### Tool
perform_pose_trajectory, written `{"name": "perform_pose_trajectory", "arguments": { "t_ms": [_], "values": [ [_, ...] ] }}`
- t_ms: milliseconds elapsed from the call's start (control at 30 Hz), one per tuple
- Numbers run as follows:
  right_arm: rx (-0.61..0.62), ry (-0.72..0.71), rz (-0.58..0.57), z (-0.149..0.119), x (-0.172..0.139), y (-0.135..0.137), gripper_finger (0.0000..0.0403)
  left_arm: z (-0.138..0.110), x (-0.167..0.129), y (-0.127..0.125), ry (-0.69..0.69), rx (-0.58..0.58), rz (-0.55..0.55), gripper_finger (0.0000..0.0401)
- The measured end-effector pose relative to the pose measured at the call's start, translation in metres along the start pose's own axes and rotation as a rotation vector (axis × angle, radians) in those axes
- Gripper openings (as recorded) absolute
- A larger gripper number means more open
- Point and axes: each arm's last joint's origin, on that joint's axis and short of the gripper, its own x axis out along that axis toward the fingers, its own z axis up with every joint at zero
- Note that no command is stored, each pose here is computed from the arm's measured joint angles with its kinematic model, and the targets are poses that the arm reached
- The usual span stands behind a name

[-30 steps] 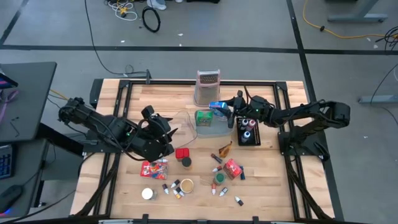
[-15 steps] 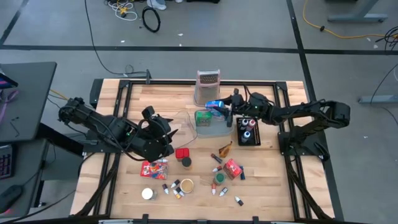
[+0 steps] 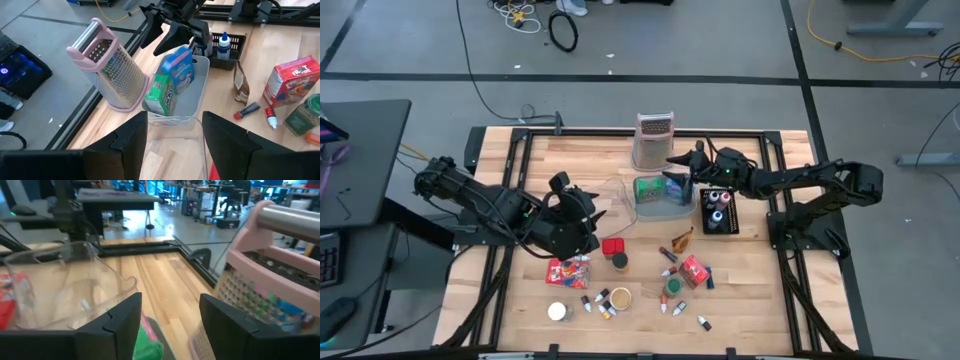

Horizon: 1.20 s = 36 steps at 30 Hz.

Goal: Pick & Place Kitchen Items
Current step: Put the right red cereal box into the gray bin

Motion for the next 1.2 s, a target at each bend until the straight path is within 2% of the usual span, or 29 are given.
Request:
{"name": "perform_pose_trajectory", "arguments": {
  "t_ms": [300, 467, 667, 833, 967, 1100, 1200],
  "values": [
    [-0.019, 0.001, 0.049, 0.005, -0.003, 0.001, 0.0198, 0.000, 0.000, 0.000, 0.000, 0.000, -0.001, 0.0198],
    [0.008, 0.011, 0.164, 0.028, -0.008, 0.009, 0.0203, 0.000, 0.000, -0.001, 0.013, -0.015, -0.020, 0.0198],
    [0.032, 0.026, 0.349, 0.071, -0.020, 0.043, 0.0203, 0.000, 0.000, -0.001, 0.013, -0.018, -0.020, 0.0198],
    [0.100, 0.143, 0.434, 0.097, -0.035, 0.077, 0.0204, 0.000, 0.000, 0.000, 0.006, -0.016, -0.007, 0.0198],
    [0.102, 0.301, 0.508, 0.096, -0.046, 0.100, 0.0204, -0.006, 0.005, -0.002, 0.019, 0.003, 0.005, 0.0198],
    [0.318, 0.428, 0.510, 0.091, -0.054, 0.117, 0.0204, -0.012, 0.008, -0.005, 0.041, -0.002, 0.001, 0.0198],
    [0.377, 0.479, 0.537, 0.089, -0.059, 0.126, 0.0204, -0.013, 0.009, -0.005, 0.045, 0.001, 0.000, 0.0198]
  ]
}}
